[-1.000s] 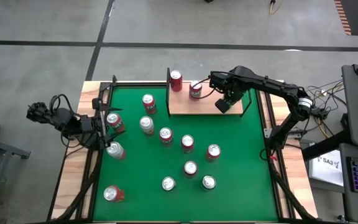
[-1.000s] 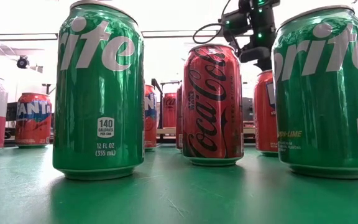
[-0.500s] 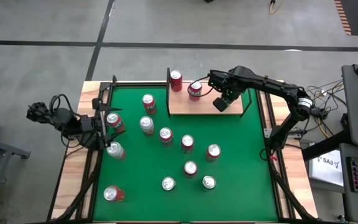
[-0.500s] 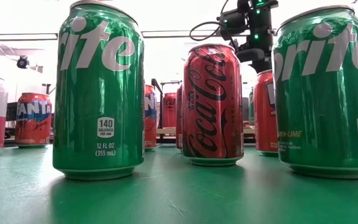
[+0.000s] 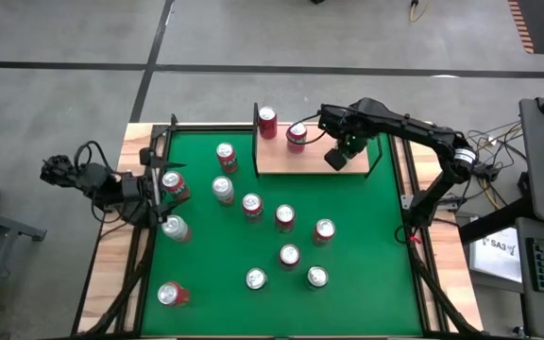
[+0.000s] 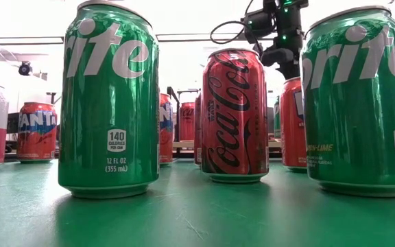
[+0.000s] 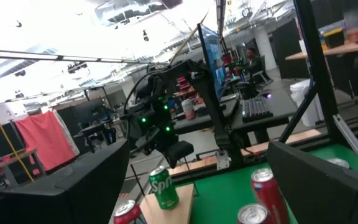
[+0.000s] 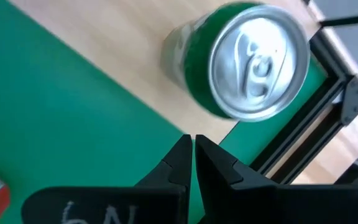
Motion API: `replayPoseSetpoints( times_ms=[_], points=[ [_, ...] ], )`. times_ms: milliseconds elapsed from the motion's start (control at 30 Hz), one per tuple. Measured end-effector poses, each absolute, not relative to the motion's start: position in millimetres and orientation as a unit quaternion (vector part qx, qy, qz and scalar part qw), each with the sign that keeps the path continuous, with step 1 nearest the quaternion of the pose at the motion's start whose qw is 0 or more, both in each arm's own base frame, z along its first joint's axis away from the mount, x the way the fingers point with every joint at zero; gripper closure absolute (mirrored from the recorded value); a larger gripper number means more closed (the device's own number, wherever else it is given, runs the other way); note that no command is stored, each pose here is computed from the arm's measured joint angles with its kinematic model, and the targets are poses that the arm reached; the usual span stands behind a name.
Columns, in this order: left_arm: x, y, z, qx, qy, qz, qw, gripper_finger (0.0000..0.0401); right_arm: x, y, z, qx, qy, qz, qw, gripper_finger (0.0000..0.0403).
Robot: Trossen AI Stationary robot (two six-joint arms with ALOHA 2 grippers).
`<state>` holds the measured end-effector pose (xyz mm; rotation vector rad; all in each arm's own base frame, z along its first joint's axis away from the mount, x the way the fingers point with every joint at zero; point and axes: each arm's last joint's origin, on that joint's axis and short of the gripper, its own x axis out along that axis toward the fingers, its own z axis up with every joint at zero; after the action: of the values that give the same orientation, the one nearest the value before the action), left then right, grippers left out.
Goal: Place canned beverage on shelf
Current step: Put the green soda can on the shelf
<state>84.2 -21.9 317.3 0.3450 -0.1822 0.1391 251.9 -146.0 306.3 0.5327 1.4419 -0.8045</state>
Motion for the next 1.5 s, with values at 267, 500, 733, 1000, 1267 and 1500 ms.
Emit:
replayPoseSetpoints(
  times_ms=[267, 500, 733, 1000, 1267, 1500],
  points=[
    [85, -21, 322, 0.144, -0.111, 0.084, 0.98, 0.0035, 250, -145, 306, 0.235, 0.644, -0.346, 0.64, 0.039],
    [85, -21, 322, 0.147, -0.104, 0.097, 0.979, 0.0035, 251, -145, 306, 0.235, 0.64, -0.347, 0.644, 0.039],
    [86, -21, 321, 0.161, -0.1, 0.097, 0.977, 0.0035, 254, -147, 306, 0.234, 0.627, -0.35, 0.656, 0.039],
    [86, -21, 321, 0.161, -0.099, 0.098, 0.977, 0.0035, 254, -149, 306, 0.216, 0.623, -0.367, 0.656, 0.039],
    [86, -21, 321, 0.16, -0.1, 0.098, 0.977, 0.0035, 251, -155, 305, 0.213, 0.623, -0.37, 0.655, 0.039],
    [86, -21, 321, 0.159, -0.102, 0.099, 0.977, 0.0035, 252, -158, 305, 0.198, 0.617, -0.372, 0.665, 0.039]
  ],
)
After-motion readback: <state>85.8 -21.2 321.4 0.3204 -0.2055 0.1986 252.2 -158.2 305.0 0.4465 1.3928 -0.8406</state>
